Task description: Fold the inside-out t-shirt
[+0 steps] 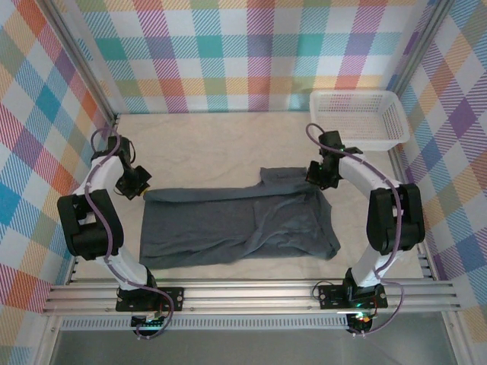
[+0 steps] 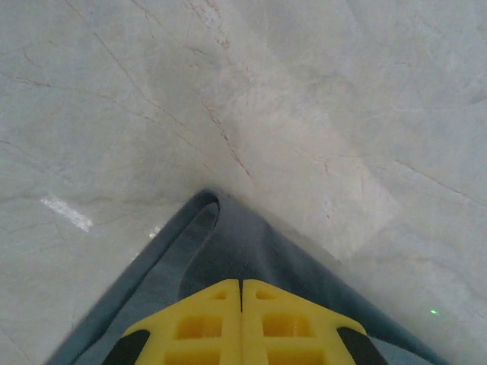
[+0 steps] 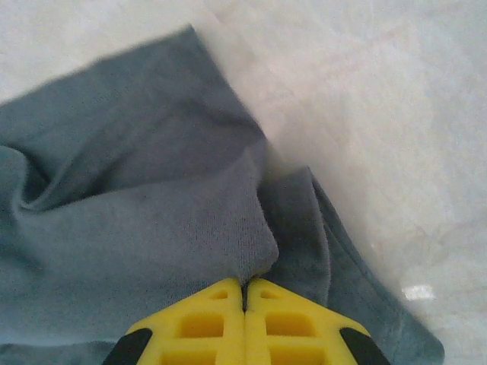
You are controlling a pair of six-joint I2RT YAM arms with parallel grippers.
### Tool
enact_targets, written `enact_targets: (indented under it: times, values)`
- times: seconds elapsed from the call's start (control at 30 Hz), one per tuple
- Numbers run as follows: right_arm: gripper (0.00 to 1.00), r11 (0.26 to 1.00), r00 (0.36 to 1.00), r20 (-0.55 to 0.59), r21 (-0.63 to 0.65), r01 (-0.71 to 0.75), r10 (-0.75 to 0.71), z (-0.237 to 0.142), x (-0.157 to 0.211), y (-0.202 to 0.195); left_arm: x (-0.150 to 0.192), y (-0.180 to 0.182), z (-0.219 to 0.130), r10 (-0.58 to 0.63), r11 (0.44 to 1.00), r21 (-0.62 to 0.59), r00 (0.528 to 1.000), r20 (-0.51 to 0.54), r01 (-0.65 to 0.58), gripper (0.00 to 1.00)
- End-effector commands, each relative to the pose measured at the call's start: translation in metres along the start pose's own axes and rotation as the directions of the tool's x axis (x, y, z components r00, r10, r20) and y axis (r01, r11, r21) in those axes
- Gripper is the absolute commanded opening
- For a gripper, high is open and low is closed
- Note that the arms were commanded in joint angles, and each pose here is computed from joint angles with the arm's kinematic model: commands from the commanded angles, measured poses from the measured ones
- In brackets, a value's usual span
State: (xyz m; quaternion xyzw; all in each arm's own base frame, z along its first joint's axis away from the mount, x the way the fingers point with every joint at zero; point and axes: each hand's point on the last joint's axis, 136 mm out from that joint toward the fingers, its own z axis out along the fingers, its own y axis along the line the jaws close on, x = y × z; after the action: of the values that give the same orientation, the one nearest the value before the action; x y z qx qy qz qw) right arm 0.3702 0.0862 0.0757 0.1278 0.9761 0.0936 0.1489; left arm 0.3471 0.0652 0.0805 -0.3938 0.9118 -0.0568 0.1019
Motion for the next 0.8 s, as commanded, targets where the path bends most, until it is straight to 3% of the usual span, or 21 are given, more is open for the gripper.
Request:
enact_targets:
  times: [0.0, 0.2, 0.33, 0.43, 0.47, 0.57, 0.77]
  values:
    - [0.00, 1.000, 0.997, 0.072, -0.019, -0.005, 0.006, -0.024, -0.015, 0.007, -0.008, 0.003, -0.005, 0.001, 1.000, -0.004, 1.000, 0.023, -0.001, 0.00]
    - [0.00, 1.000, 0.989, 0.146, -0.016, -0.018, 0.020, -0.058, -0.010, -0.001, -0.003, 0.007, -0.029, 0.032, 0.999, 0.005, 0.997, 0.072, -0.033, 0.00]
    - [0.01, 0.997, 0.995, 0.056, -0.012, -0.079, 0.079, -0.029, 0.033, -0.018, 0.017, 0.026, -0.023, 0.009, 0.999, -0.033, 0.998, 0.058, -0.007, 0.00]
    - [0.09, 0.994, 0.993, -0.030, -0.010, -0.113, 0.113, -0.006, 0.066, -0.028, 0.035, 0.040, -0.007, 0.015, 0.998, -0.064, 0.999, 0.030, -0.013, 0.00]
    - [0.15, 0.994, 0.993, -0.045, -0.009, -0.111, 0.110, -0.003, 0.071, -0.030, 0.038, 0.038, -0.005, 0.020, 0.999, -0.049, 1.000, 0.015, -0.019, 0.07]
    - [0.37, 0.996, 0.996, -0.038, 0.014, -0.084, 0.084, -0.013, 0.067, -0.031, 0.031, 0.027, -0.011, 0.045, 0.999, -0.025, 0.998, 0.040, -0.044, 0.40]
    - [0.51, 0.999, 0.995, 0.097, -0.028, -0.018, 0.020, -0.057, 0.017, -0.008, 0.024, -0.017, -0.060, 0.201, 0.971, 0.101, 0.967, 0.153, -0.218, 0.67]
